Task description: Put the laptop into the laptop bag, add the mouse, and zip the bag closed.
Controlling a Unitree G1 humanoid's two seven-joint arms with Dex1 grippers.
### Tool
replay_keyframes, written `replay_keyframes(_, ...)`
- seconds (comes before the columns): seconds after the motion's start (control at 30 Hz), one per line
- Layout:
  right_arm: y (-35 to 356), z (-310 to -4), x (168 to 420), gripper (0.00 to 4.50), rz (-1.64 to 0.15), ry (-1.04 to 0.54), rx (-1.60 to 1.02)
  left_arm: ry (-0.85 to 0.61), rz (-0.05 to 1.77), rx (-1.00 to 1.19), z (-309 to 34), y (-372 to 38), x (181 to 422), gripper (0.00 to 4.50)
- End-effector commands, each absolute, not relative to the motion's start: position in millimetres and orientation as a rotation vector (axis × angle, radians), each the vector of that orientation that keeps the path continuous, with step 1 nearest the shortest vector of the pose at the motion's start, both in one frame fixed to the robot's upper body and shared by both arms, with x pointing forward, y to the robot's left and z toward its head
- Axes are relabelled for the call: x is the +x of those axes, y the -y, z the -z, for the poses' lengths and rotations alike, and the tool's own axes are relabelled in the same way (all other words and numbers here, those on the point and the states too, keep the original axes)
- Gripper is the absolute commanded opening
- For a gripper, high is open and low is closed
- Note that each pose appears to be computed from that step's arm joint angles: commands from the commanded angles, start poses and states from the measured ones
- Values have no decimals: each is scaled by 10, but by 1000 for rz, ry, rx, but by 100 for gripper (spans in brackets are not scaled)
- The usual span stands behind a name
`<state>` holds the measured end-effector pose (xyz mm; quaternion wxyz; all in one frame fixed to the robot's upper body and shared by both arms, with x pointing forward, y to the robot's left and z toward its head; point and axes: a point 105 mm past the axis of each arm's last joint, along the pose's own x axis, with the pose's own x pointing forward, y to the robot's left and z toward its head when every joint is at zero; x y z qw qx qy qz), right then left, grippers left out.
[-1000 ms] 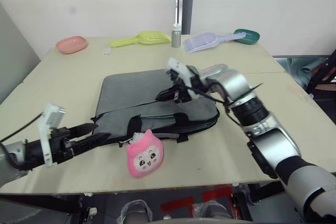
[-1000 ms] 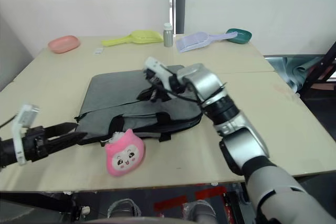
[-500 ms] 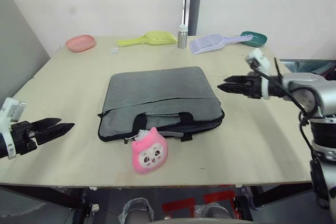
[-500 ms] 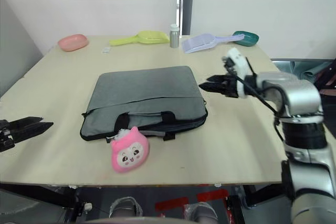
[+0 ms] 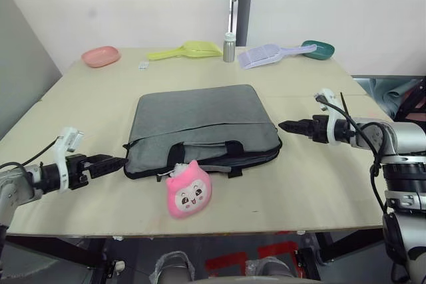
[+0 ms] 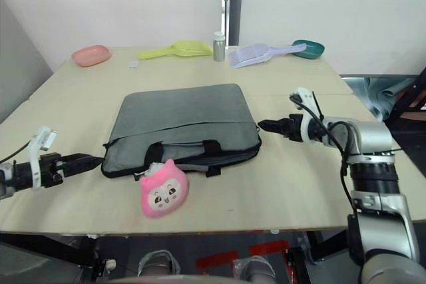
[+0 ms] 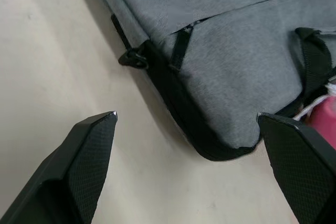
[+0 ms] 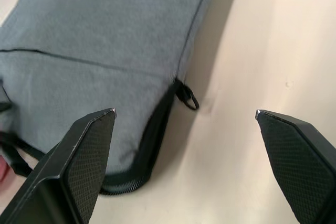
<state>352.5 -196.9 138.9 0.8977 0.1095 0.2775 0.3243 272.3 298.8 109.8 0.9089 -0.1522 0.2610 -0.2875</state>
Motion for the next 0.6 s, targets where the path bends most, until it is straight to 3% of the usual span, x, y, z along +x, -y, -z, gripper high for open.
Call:
replay_keyframes(0.03, 1934, -1257, 3553, 448, -677, -600, 243, -530, 588, -363, -1074, -2892, 2822, 450)
replay_keyframes(0.13, 1857, -1144, 3538, 448, -700, -627, 269, -520, 581, -438, -999, -2773, 2918, 450)
replay_keyframes(0.2, 1807, -1106, 3524, 450, -715, -637, 279, -526, 587, -459, -963, -2723, 2928, 369)
replay_keyframes(0.53, 1671, -1076, 3471, 125, -764, -626, 265, -510, 598, -461, -993, -2704, 2959, 26)
replay_keyframes(0.6, 1617, -1084, 3457, 63, -782, -630, 249, -488, 572, -435, -1063, -2808, 2989, 0)
